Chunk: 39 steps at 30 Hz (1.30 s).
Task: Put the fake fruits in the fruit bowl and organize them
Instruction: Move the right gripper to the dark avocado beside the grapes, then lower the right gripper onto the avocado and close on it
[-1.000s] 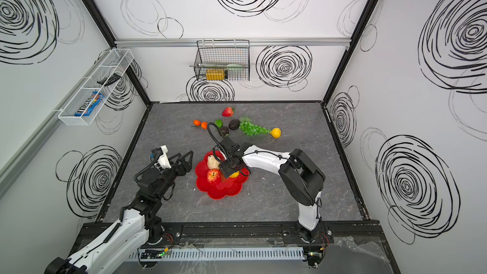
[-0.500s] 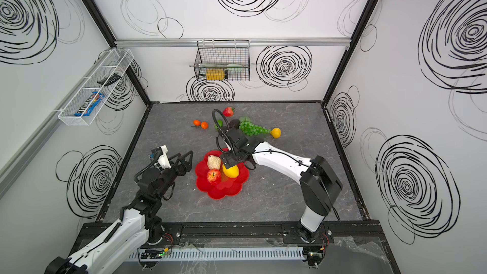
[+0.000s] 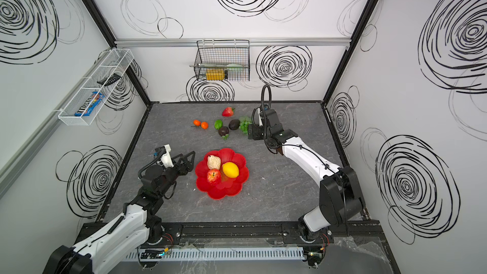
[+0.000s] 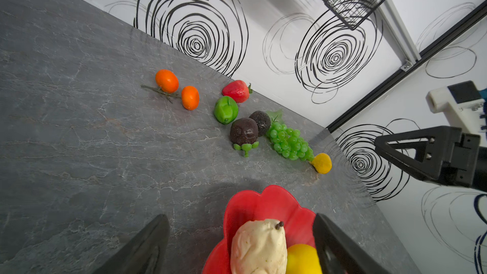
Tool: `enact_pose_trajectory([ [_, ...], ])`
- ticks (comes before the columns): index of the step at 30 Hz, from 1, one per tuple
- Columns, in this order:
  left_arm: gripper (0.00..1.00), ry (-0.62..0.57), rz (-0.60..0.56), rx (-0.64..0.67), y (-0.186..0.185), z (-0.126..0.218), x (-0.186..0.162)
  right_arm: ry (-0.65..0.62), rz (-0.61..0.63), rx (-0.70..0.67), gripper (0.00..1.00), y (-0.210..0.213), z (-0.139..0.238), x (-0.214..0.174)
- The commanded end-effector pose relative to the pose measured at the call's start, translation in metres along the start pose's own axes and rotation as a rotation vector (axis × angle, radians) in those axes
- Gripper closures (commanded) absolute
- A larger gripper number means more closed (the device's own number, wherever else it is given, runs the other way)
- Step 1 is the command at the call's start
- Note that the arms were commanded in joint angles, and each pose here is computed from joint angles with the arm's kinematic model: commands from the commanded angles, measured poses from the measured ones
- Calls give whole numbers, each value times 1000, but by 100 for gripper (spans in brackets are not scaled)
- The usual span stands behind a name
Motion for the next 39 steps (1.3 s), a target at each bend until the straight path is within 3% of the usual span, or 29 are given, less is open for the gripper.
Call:
enact_pose_trajectory([
  [1,11,-66,4,-80,-19,-8,23,-66,-79,121,9,18,-4,17],
  [11,10,-98,35,-106,-15,-1,18,-5,-212,77,11,45,-86,14],
  [19,10,-95,80,-109,-8,2,15,32,-181,66,17,71,-145,5],
  [29,10,-96,93,-101,-5,3,14,22,-164,-37,21,55,-183,0],
  [39,10,-93,98,-100,-3,3,13,56,-139,-38,20,51,-208,-14],
])
Point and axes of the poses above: each gripper's point midway between its finger pads, its own z axis back along the fingers, its own y axis along the line the jaws close on, x = y × z, the point moved 2 cm from there along z, back along the fingers, and after that the axes turned 15 degrees about -z, right-handed, at the moved point
